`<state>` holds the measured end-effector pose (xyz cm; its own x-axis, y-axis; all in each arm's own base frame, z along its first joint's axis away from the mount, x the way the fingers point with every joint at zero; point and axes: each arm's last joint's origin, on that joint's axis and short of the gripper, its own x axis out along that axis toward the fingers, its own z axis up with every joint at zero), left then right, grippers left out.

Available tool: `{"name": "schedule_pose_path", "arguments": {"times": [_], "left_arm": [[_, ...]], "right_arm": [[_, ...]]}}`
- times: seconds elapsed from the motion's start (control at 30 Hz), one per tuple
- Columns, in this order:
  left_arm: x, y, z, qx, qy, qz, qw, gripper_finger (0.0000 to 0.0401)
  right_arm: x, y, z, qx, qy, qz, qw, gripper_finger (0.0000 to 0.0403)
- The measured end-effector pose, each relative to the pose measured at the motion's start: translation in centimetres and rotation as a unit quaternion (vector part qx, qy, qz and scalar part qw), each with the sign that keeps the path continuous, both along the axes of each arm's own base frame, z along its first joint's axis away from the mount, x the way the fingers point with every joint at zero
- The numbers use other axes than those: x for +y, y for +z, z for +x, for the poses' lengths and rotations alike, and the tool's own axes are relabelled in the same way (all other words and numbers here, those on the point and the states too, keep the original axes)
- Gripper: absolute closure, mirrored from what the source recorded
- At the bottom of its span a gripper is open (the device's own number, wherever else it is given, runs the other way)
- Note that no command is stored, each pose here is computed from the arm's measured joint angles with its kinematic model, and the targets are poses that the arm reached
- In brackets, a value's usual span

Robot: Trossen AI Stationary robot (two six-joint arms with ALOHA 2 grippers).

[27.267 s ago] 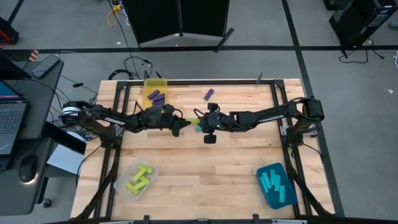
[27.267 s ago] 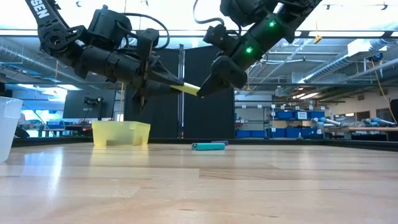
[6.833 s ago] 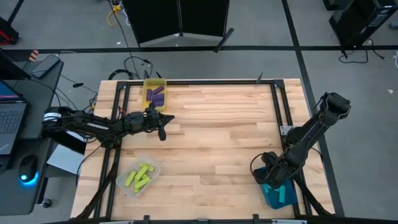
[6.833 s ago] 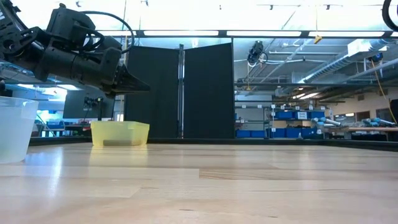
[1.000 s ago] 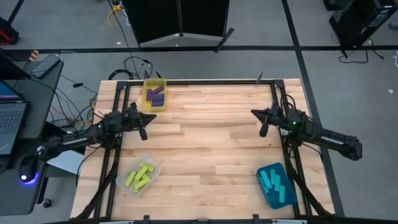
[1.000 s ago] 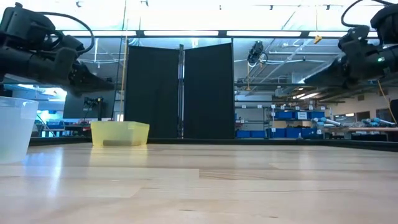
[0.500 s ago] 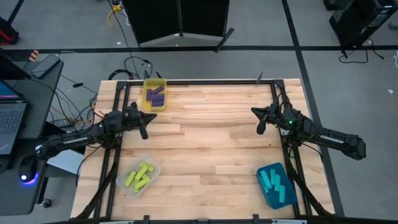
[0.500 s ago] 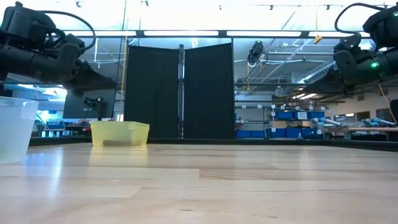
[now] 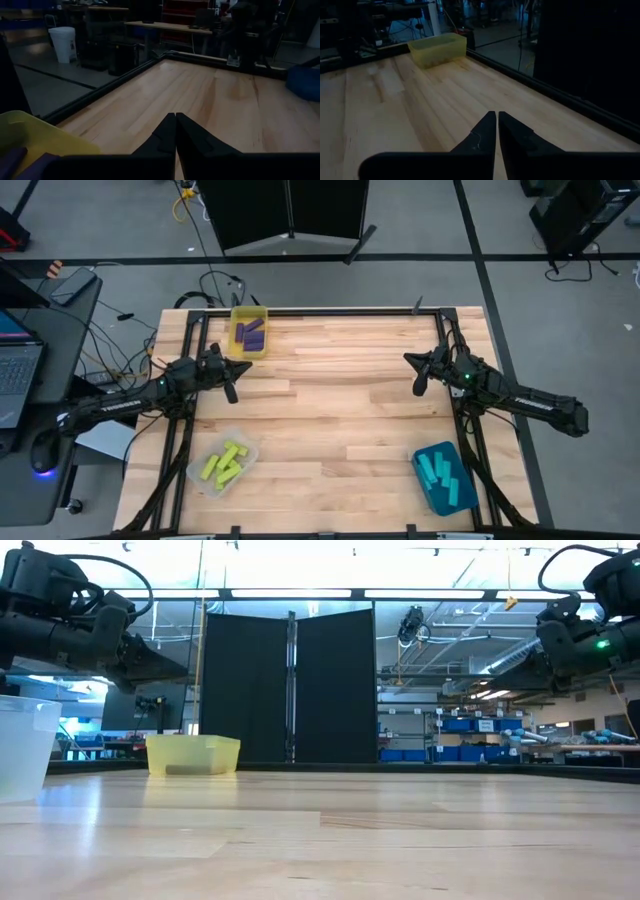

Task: Sort blocks
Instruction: Return to Home Position

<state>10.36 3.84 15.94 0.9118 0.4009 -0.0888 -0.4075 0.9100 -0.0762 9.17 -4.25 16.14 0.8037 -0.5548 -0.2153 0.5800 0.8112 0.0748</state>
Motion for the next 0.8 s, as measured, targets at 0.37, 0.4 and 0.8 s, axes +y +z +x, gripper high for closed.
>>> {"name": "schedule_pose_path", "arguments": {"times": [0.37, 0.4, 0.8], "left_arm": [[0.00, -0.01, 0.00, 0.000, 0.000, 0.000, 1.000, 0.0385], [0.00, -0.01, 0.00, 0.000, 0.000, 0.000, 1.000, 0.0385], [-0.01, 0.00, 0.01, 0.000, -0.001, 0.000, 1.000, 0.0385]], "right_arm": [[0.00, 0.00, 0.00, 0.000, 0.001, 0.000, 1.000, 0.0370], [0.00, 0.00, 0.00, 0.000, 0.001, 0.000, 1.000, 0.0370], [0.01, 0.00, 0.00, 0.000, 0.001, 0.000, 1.000, 0.0373]]}}
